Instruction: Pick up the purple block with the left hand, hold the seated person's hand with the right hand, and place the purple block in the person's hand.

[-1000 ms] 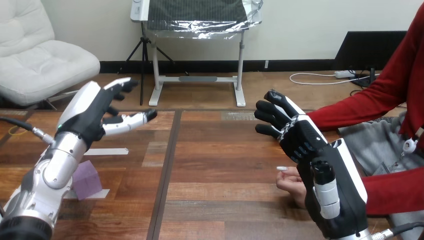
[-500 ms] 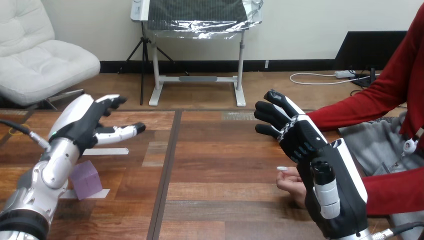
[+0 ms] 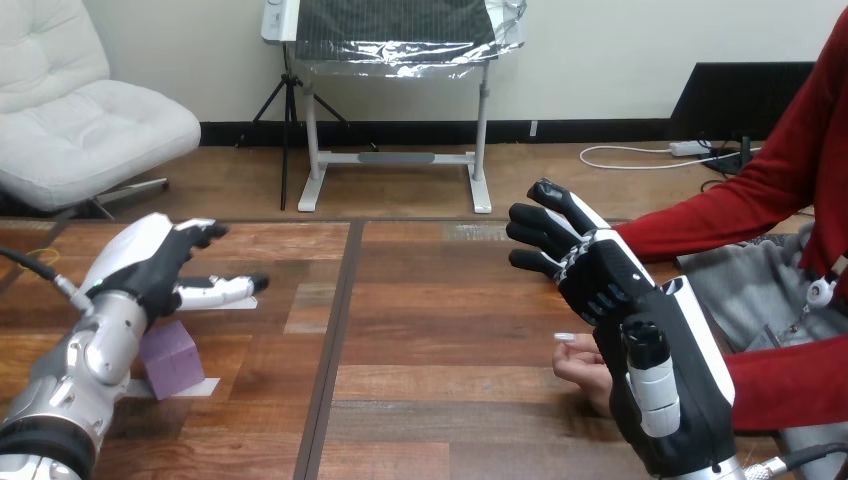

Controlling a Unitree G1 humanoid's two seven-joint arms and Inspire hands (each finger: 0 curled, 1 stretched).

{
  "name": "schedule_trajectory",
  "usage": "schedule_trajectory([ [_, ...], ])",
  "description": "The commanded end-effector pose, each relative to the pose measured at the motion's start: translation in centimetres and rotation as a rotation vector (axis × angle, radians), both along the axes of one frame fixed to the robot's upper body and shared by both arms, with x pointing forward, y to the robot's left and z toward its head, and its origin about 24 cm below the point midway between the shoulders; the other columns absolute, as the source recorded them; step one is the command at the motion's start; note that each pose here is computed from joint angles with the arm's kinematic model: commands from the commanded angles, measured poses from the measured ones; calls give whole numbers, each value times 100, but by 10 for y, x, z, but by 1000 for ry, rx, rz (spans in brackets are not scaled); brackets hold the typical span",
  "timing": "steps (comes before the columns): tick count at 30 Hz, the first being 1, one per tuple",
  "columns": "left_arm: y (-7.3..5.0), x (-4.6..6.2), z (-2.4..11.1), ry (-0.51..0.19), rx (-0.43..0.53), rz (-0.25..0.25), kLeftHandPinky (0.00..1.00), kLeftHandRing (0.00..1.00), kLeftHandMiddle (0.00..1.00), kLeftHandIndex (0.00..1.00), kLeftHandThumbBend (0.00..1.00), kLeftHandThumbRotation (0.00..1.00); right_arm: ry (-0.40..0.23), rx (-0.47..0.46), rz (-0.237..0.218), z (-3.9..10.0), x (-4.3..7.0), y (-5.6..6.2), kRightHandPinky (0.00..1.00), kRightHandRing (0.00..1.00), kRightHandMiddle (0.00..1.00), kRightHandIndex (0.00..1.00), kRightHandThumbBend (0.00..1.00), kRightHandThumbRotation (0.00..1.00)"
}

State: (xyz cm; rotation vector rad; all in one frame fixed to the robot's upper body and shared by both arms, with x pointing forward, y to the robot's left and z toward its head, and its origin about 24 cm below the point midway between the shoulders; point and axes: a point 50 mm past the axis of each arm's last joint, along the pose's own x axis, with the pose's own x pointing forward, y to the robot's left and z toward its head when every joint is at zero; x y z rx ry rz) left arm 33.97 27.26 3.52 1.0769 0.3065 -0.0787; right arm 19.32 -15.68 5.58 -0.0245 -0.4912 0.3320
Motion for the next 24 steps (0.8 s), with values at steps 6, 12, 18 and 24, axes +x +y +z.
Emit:
schedule_trajectory([
  [6,7,16,27,-48,79,41,77,87,88,86,68,47,-88,7,12,18,6,0,82,86,87,91,78,100],
  [12,11,14,24,-24,101,55,76,87,88,86,69,47,-88,9,11,19,6,0,82,87,87,91,78,100],
  [18,14,12,21,-3,102,64,76,86,87,85,68,46,-90,10,12,19,6,0,82,87,87,91,78,100],
  [24,15,12,21,21,123,66,76,86,88,85,68,45,-92,12,12,19,6,0,82,87,88,91,77,100],
])
